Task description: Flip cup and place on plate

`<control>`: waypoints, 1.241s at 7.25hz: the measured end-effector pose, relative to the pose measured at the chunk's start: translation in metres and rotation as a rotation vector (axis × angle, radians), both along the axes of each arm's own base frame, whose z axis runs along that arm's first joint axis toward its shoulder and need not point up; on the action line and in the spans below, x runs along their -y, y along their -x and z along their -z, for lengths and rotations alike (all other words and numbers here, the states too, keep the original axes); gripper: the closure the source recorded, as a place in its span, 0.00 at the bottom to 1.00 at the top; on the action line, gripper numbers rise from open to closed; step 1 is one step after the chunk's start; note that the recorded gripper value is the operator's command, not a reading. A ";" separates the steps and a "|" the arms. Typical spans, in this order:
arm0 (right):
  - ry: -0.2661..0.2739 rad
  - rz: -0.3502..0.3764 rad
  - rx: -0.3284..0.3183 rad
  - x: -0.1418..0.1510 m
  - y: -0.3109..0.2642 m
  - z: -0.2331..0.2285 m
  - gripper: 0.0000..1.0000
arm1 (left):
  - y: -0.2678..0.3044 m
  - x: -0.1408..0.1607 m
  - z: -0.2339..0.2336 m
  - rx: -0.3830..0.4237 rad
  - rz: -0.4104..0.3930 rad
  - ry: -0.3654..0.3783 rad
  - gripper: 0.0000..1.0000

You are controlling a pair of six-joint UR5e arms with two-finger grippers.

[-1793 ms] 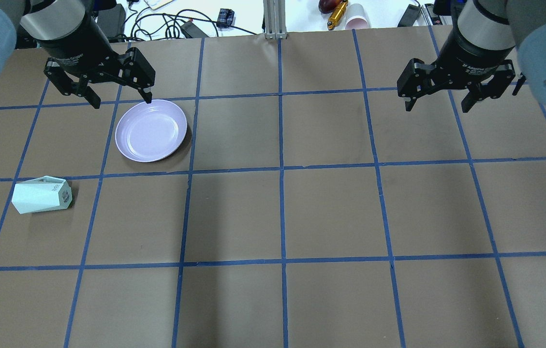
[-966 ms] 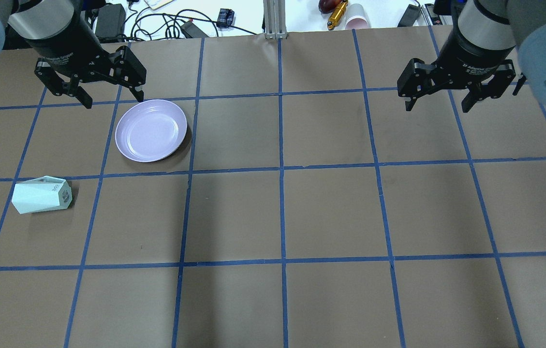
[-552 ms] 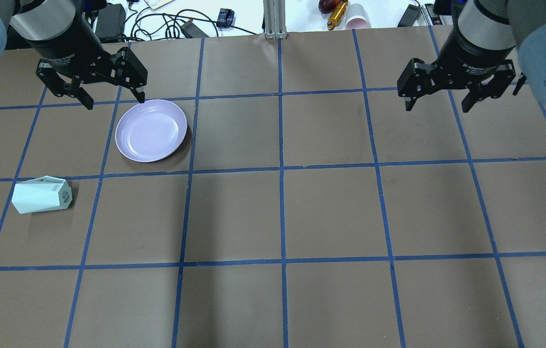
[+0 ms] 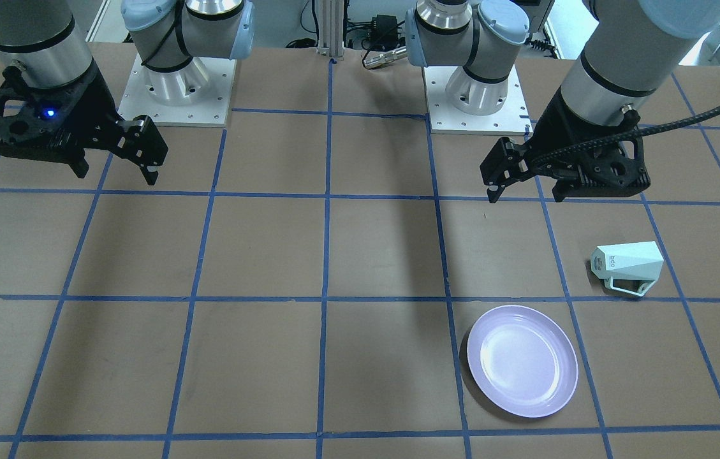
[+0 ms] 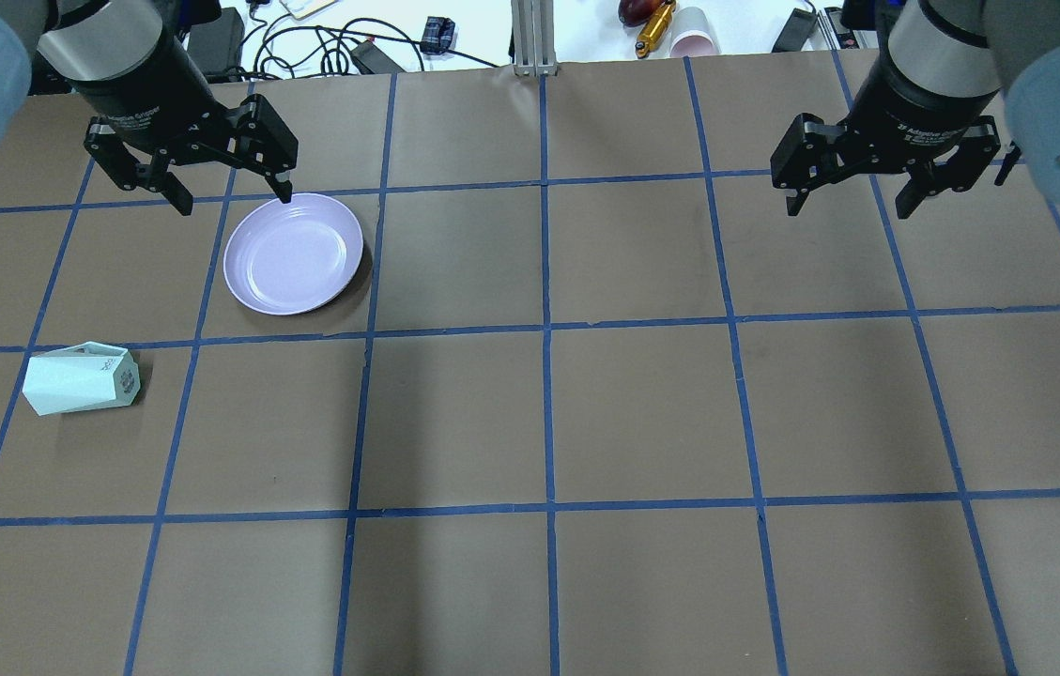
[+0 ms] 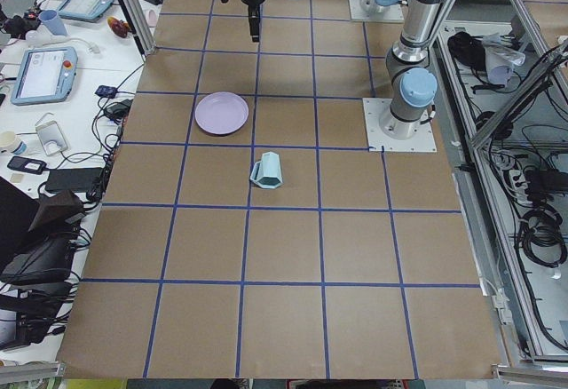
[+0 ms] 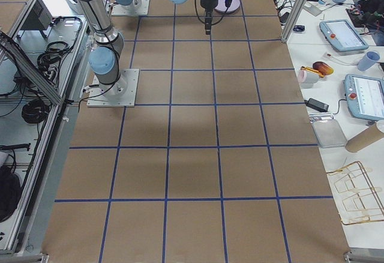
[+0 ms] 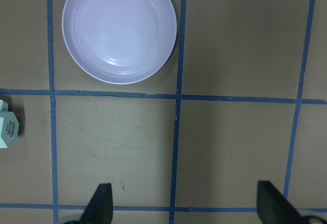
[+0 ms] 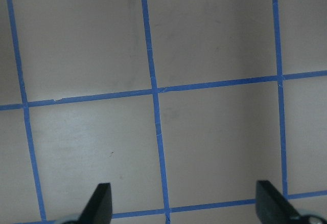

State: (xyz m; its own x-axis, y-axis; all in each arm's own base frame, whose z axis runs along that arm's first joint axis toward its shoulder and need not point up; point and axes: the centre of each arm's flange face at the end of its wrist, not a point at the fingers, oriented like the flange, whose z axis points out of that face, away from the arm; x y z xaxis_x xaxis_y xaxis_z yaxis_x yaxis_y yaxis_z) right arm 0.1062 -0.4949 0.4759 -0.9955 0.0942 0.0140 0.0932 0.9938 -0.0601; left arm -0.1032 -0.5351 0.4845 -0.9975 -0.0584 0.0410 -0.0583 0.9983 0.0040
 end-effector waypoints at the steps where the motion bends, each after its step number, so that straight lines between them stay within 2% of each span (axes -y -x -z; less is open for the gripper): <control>1: 0.000 0.000 0.000 0.000 0.000 0.000 0.00 | -0.001 0.000 -0.001 0.001 0.003 0.003 0.00; 5: 0.001 0.000 0.000 0.000 0.000 0.000 0.00 | -0.011 0.000 -0.006 0.004 0.004 0.020 0.00; 9: 0.001 0.000 0.000 0.000 0.000 0.000 0.00 | -0.082 0.003 -0.011 -0.007 0.041 0.026 0.00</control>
